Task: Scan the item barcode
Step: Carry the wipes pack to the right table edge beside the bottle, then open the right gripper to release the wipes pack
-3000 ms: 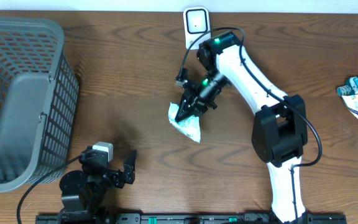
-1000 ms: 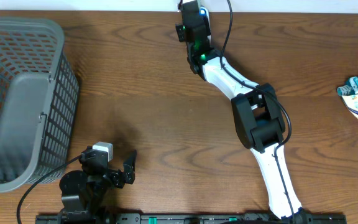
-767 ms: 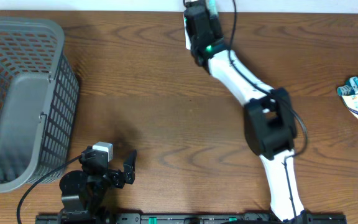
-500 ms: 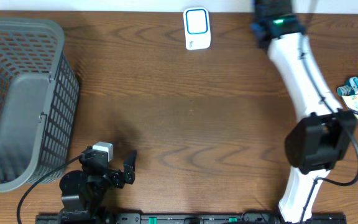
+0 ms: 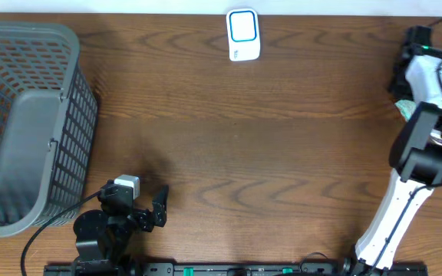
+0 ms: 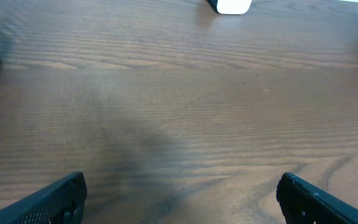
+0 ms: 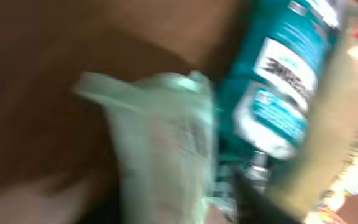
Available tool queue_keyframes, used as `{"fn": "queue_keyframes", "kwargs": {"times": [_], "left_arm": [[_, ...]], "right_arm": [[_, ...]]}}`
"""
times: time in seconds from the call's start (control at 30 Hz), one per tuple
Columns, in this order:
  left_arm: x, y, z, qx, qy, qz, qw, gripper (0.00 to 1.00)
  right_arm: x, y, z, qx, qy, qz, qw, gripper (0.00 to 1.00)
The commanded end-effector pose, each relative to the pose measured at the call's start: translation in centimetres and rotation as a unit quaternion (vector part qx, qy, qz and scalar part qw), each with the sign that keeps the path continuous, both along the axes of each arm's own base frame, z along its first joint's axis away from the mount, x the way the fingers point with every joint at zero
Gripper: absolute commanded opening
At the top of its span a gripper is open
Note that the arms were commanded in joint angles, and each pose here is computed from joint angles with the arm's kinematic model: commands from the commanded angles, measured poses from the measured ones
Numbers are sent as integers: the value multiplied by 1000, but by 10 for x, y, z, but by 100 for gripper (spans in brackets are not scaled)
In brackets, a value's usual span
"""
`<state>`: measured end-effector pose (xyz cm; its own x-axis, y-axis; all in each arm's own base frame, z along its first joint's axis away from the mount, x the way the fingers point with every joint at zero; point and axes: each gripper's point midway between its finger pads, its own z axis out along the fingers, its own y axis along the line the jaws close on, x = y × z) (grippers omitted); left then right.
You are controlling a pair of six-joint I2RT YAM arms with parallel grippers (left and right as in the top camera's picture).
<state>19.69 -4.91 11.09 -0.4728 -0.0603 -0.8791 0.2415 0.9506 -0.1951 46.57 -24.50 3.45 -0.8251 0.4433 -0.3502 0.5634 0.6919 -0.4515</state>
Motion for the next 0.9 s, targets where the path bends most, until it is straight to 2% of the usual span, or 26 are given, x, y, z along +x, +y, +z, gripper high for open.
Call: {"fn": "queue_keyframes", "kwargs": {"times": [0.0,0.1,0.17,0.3,0.43,0.53,0.63,0.77,0.87], "left_arm": [[0,-1,3,5,-8,-7,1000,98],[0,-1,3,5,-8,-7,1000,98],[0,-1,3,5,-8,-7,1000,98],[0,-1,3,5,-8,-7,1000,98],[0,-1,3,5,-8,-7,1000,98],[0,-1,3,5,-8,-7,1000,98],[0,-1,3,5,-8,-7,1000,98],[0,-1,3,5,-8,-7,1000,98],[0,-1,3,5,-8,-7,1000,98]], "right_arm": [[-1,5,86,-9,-64,5,998,99],[6,48,142,70,-145,54,985,99],[8,89,186,141,-208,102,962,99],[-20,149,256,225,-270,169,921,99],[-73,176,294,231,-267,189,916,99],[-120,187,295,244,-220,192,925,99],[-150,194,292,259,-187,184,930,99],[-173,224,311,290,-195,273,896,99],[-210,239,327,285,-196,323,881,99]]}}
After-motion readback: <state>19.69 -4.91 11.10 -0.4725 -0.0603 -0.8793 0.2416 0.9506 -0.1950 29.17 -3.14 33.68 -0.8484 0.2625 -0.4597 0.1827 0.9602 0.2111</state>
